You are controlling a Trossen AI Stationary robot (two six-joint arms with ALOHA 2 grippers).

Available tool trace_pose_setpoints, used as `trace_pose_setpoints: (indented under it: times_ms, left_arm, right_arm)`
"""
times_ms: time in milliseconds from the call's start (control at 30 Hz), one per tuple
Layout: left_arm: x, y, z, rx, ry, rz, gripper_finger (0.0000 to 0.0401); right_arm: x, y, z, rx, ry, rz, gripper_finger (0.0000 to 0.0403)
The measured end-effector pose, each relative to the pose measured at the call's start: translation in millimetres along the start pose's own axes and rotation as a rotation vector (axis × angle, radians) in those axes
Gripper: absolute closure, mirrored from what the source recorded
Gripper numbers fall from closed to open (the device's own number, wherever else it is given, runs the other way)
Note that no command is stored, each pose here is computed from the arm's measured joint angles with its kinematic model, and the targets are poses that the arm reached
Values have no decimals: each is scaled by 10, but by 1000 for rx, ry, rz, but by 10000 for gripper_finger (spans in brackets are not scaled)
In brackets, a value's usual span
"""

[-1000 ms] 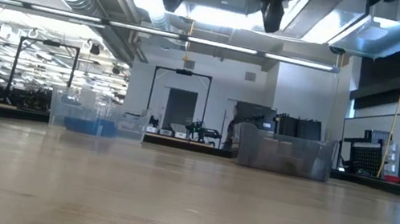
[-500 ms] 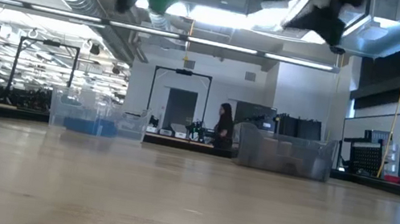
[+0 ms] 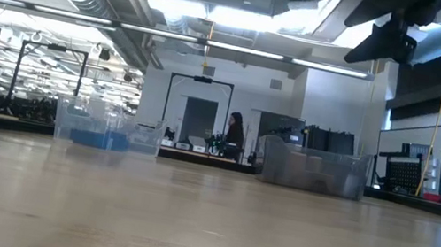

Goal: Sort & place blocks by color
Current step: Put the green game piece into the orange bin, then return to Home Position

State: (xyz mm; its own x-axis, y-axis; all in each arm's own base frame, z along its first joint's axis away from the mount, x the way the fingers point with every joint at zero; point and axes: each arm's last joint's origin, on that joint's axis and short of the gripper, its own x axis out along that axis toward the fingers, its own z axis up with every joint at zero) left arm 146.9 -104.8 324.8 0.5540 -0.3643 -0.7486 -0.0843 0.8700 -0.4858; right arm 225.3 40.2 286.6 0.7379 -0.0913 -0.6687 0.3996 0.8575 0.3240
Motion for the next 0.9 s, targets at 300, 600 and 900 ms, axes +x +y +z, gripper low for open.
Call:
trace_pose_setpoints:
  times_ms: [300,600,900]
  left_arm:
    - [543,-103,-580,148,392,278,319]
    - [937,230,-790,69,471,353,267]
    - [906,265,-594,-35,549,245,192]
  right_arm:
    - [2,-7,2,-8,-14,-22,96]
    - [2,-8,1,-1,-13,-24,96]
    - [3,-7,1,2,-13,-24,96]
